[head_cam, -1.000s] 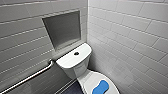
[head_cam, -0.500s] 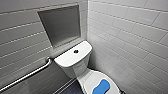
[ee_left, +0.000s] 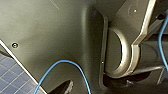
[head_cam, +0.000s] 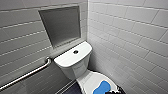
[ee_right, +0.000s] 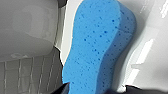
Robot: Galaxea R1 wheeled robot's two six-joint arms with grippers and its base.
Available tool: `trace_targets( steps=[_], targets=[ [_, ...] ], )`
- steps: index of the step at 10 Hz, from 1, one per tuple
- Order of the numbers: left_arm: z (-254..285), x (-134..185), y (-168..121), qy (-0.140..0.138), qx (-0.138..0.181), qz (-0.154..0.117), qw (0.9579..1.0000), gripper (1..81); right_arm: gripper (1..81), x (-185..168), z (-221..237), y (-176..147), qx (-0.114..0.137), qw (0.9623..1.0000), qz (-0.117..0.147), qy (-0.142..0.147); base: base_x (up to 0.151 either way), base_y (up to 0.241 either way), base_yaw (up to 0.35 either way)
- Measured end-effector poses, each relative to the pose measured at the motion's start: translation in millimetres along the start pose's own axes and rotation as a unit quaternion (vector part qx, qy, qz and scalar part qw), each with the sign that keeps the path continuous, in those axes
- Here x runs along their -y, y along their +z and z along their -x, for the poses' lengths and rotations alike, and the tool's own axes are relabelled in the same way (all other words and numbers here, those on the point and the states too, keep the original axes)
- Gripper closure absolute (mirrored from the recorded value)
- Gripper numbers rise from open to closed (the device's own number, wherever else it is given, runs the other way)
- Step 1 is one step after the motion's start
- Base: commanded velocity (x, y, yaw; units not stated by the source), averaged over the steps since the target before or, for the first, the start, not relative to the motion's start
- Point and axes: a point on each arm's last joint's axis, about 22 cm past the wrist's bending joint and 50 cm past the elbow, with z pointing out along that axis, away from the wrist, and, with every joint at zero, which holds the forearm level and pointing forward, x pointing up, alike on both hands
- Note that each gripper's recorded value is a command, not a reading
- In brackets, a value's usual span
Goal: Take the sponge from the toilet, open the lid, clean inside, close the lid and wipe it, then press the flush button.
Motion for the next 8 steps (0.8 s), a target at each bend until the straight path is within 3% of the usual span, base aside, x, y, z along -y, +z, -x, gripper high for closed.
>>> trace_targets(
  steps=[3,8],
  targets=[
    [17,-1,-3,-0.01,0.023,0.0,0.9997,1.0,1.0,-8,-2,16,0.014,0.9997,0.004,0.021,0.0,0.0,0.0],
    [13,-3,-1,-0.01,0.021,0.001,0.9997,1.0,1.0,8,-29,22,0.008,0.9985,0.002,0.055,0.0,0.0,0.0]
  ],
)
